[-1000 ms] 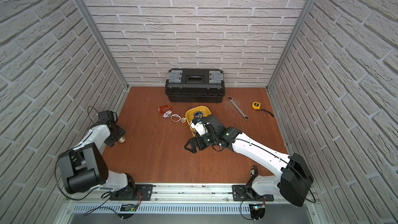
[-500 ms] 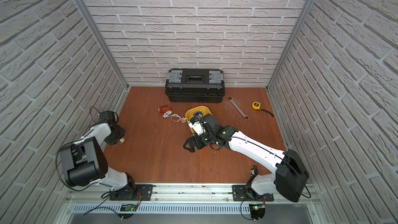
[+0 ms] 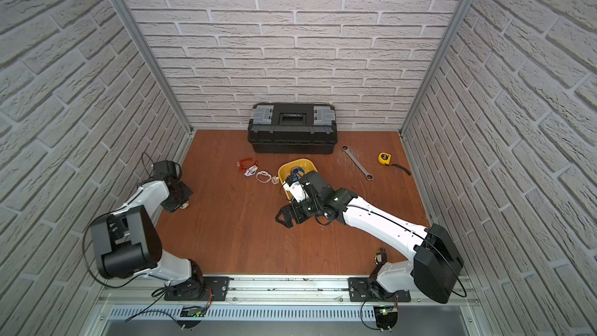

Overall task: Put the watch into the storage box
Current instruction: Pick up the watch at the center of the board.

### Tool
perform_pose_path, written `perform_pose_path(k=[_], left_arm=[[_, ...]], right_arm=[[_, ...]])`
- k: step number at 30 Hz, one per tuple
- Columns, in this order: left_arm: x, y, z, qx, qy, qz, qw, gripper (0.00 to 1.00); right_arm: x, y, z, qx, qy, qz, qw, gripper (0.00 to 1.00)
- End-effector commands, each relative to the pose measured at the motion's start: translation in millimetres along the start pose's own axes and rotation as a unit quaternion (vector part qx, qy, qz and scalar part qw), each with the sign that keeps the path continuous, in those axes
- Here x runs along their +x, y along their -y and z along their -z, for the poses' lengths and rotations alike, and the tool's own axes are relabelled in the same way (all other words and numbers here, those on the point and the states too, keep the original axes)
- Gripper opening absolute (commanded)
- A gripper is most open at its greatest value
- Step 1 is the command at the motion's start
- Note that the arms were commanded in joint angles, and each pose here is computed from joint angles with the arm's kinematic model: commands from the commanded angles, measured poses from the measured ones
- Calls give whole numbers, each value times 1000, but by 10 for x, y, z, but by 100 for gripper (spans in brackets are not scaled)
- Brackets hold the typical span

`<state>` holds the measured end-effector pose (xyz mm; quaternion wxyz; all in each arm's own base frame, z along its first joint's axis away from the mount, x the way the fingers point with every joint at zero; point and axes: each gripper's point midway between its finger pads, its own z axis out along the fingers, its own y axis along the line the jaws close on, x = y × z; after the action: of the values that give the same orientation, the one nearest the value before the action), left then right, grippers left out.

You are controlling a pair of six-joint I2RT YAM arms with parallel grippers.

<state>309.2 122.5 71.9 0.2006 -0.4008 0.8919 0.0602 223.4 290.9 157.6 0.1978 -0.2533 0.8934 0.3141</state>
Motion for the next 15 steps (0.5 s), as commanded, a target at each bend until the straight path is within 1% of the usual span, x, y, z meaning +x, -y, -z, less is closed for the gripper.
perform_pose_path(k=[1, 3, 5, 7, 9, 12, 13, 15], left_arm=[[-68, 213, 307, 16, 24, -54, 998, 0], [-52, 332, 450, 17, 33, -88, 995, 0], [-27, 478, 624, 19, 46, -129, 990, 0], [-2, 589, 792, 18, 58, -162, 985, 0], [59, 756, 965, 33, 69, -195, 978, 0], [227, 1073, 1255, 64, 89, -256, 960, 0], [333, 1217, 1356, 86, 91, -278, 953, 1], [537, 1440, 1536, 109, 95, -320, 936, 1]], right_arm=[[-57, -19, 92, 8, 26, 19, 999, 100], [-62, 77, 143, 36, 32, 11, 999, 100], [-65, 262, 218, 73, 36, -18, 997, 100], [-68, 461, 299, 96, 42, -60, 993, 100], [-66, 713, 411, 122, 57, -110, 985, 100], [-27, 1127, 624, 167, 85, -178, 966, 100], [-17, 1263, 703, 184, 94, -194, 959, 100], [-17, 1488, 815, 209, 108, -216, 947, 100]])
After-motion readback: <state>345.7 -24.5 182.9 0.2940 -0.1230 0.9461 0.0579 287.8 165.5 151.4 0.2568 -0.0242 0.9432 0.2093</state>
